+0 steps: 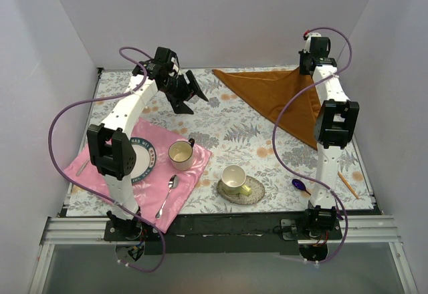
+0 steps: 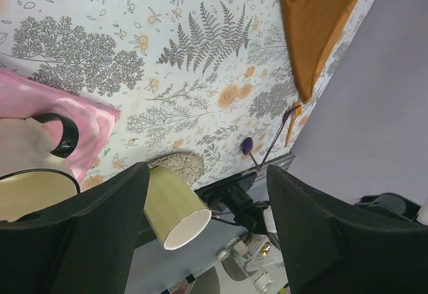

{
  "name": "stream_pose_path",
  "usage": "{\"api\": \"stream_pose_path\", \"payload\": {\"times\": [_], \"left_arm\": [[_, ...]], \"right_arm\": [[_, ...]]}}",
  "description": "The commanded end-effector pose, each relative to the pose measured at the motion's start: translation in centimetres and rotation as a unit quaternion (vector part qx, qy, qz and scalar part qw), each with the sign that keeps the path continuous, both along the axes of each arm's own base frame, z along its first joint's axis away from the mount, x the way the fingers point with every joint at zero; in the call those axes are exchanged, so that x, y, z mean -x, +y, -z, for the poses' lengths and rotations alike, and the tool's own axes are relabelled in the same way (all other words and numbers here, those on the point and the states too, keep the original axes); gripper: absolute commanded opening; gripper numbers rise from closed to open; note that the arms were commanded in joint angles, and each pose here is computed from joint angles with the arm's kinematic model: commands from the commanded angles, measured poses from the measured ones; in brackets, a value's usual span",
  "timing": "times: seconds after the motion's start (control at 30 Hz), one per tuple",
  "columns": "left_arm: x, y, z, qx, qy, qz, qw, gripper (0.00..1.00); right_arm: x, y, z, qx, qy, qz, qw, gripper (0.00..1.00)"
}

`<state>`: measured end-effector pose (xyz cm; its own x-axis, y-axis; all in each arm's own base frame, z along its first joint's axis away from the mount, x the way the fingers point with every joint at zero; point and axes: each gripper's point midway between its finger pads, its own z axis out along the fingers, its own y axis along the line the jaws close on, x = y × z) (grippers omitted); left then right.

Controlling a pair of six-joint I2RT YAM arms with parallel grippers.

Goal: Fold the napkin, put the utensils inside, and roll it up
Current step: Fold the napkin

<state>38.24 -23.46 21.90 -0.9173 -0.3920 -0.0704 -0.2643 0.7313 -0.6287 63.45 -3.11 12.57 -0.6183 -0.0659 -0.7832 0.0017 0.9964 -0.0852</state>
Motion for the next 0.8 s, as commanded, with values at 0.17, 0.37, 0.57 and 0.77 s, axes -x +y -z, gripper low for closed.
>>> {"api": "stream_pose_path", "payload": {"times": [0.17, 0.37, 0.57, 0.77], "left_arm": [[-0.3, 0.3, -0.6, -0.001, -0.003, 0.0, 1.0, 0.7], [-0.4, 0.4, -0.3, 0.0, 0.002, 0.001, 1.0, 0.7], [-0.5, 0.6, -0.2, -0.003, 0.003, 0.001, 1.0, 0.7], [-0.6, 0.6, 0.1, -0.003, 0.008, 0.0, 1.0, 0.7]], "right_arm": [[-3.7, -0.6, -4.5, 0.001, -0.107, 0.008, 0.994, 0.01], [-4.6, -0.6, -3.7, -0.003, -0.109, 0.013, 0.994, 0.01], [-4.5, -1.3, -2.5, 0.002, -0.105, 0.03, 0.994, 0.01], [-4.8, -2.8, -2.5, -0.007, -0.114, 0.055, 0.992, 0.01]]}}
